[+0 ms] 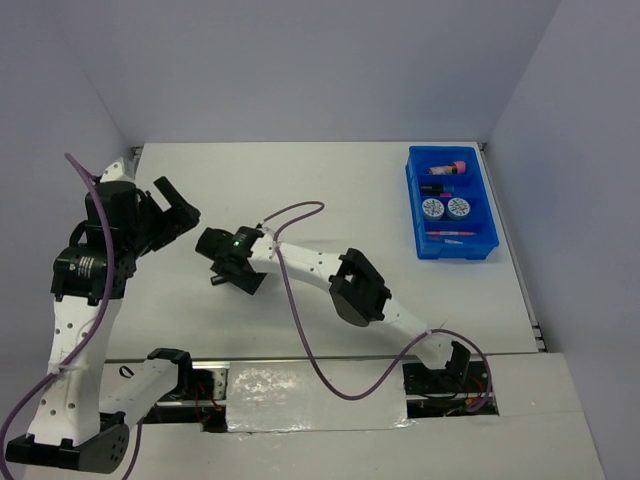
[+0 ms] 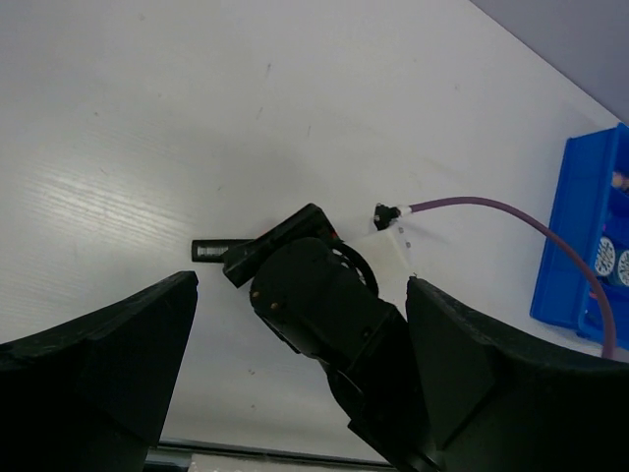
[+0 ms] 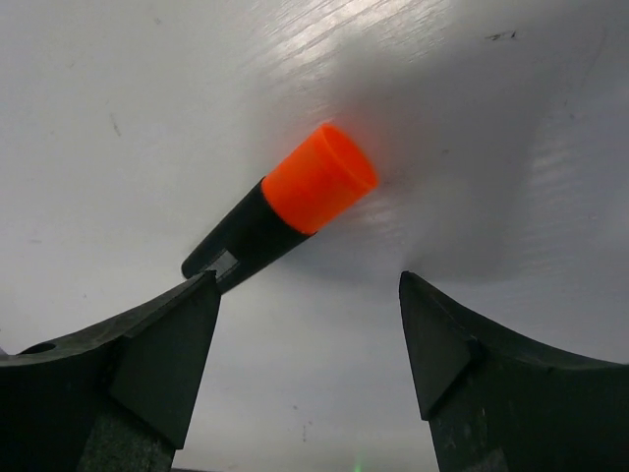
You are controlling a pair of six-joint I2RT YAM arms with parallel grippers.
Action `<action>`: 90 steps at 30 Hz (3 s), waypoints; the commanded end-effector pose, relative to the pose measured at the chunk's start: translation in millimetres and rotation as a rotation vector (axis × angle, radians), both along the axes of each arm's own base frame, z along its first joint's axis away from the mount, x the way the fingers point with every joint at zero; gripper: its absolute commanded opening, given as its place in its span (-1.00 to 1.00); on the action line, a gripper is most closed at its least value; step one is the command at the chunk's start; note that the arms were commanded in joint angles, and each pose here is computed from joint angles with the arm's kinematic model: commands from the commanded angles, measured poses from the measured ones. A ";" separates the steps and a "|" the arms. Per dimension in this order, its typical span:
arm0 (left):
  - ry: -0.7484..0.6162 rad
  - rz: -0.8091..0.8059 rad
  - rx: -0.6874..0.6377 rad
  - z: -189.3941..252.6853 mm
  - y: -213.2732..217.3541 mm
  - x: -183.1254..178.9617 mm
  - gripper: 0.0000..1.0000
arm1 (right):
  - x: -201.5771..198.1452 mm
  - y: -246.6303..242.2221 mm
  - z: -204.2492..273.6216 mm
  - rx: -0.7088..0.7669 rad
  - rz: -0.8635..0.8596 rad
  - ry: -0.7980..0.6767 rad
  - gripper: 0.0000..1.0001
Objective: Sort the stationery into containers
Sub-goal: Move the pen to the center of the board, then pick up the stationery from the center of the board.
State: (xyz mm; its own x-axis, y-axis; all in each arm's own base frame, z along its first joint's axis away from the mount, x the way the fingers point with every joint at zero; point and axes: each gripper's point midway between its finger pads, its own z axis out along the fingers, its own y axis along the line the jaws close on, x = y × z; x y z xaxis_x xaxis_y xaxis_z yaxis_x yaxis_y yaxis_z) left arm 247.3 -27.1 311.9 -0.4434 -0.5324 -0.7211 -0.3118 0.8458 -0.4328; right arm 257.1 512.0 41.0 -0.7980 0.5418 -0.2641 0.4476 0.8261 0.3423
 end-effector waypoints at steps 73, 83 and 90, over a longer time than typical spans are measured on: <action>-0.068 -0.102 0.151 -1.7 -1.2 12.1 0.99 | 25.9 -226.5 -78.3 -0.364 0.753 0.234 -0.36; -0.059 -0.099 0.156 -5.6 0.8 21.9 0.99 | 14.3 -227.4 -89.9 -0.396 0.790 0.242 -0.34; -0.056 -0.093 0.162 -2.4 4.0 28.2 0.99 | 52.4 -213.7 -20.8 -0.264 0.738 0.066 -1.00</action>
State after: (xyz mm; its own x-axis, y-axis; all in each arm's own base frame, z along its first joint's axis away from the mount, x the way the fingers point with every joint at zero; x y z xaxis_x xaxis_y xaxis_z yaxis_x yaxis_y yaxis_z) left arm 267.2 -25.2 296.8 -0.4811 -0.3787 -0.7907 -0.2285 0.9249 -0.3040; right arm 317.2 318.0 16.9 -0.9306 -0.2157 -0.2958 -0.2488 0.9654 0.0787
